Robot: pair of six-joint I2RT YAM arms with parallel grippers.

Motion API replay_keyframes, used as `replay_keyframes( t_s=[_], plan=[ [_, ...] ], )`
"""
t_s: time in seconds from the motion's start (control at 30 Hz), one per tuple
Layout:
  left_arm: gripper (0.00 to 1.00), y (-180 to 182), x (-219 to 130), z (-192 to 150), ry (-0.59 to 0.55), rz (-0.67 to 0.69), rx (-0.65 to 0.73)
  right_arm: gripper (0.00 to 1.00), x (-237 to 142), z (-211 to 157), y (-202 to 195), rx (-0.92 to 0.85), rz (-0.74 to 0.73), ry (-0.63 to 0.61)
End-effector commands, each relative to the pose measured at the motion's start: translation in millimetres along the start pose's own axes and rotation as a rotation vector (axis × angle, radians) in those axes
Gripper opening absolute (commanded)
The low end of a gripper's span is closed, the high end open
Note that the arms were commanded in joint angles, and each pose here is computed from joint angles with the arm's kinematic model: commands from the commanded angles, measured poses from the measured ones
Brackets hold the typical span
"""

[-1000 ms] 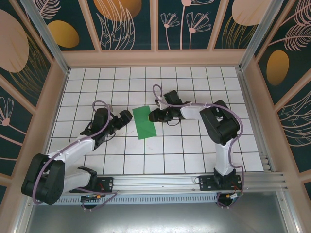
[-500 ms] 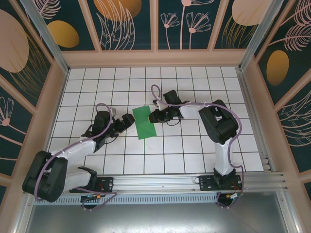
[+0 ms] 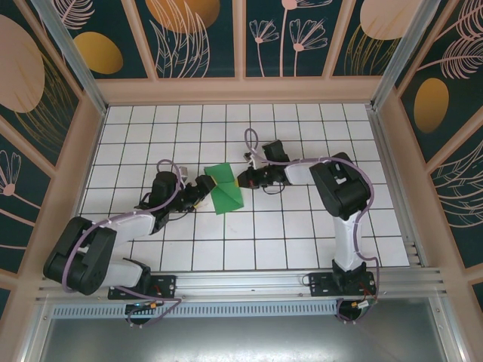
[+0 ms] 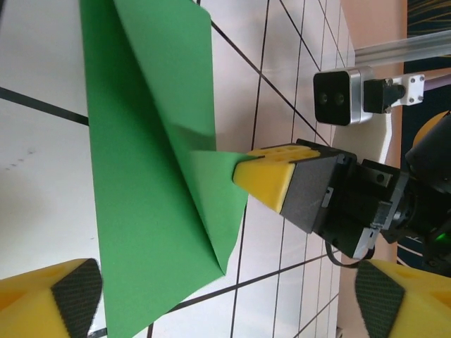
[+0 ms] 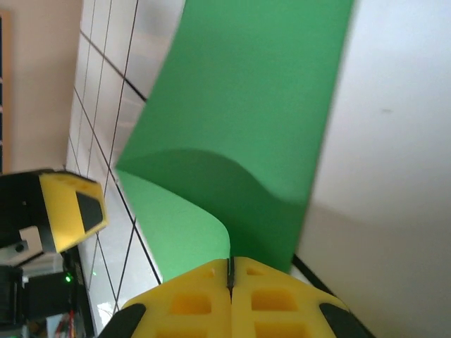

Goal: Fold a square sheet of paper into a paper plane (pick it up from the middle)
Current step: Turn over the paper at the center of the table.

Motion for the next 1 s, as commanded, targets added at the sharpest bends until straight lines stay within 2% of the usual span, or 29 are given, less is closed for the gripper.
replay_keyframes(
  t_s=[0.0,0.2,0.37,0.5,0.67,0.8,0.97],
  plan=[
    [0.88,-18.7,12.4,1.9,0.021,-0.078,0.004,0.03,-15.8,12.2,13.3,-0.005,0.069,-0.072],
    [0.73,-32.4,39.2,0.2,0.075,-0.119,0.036,0.03,-21.8,9.7,9.8,0.017,0.058,-0.072],
    [0.77,-40.2,47.6,2.2,0.082,-0.141,0.069,0.03,-22.6,9.0,10.0,0.029,0.062,-0.059],
    [0.78,-28.7,58.2,3.7,0.088,-0.061,0.076,0.04,-23.3,10.0,10.9,0.028,0.059,-0.057],
    [0.78,-25.3,69.6,0.8,0.12,-0.058,0.099,0.05,-23.8,9.7,9.8,0.037,0.047,-0.053],
    [0.73,-20.2,75.8,-0.3,0.134,-0.048,0.14,0.24,-27.5,13.1,11.2,0.044,0.021,-0.055],
    [0.62,-14.1,78.5,-1.2,0.148,-0.018,0.201,0.46,-53.3,28.8,18.3,0.038,-0.037,-0.141]
  ],
)
Point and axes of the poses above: each hand's point on the last joint's axis, 136 mm out from that joint toward the fingers, its own x axis out along the fingers, its own y axis along the line the jaws close on, z = x × y, the point moved 5 cm from there along -x, back along the fingers, and after that the axes turned 4 degrees about -x, right-handed, at the moved point
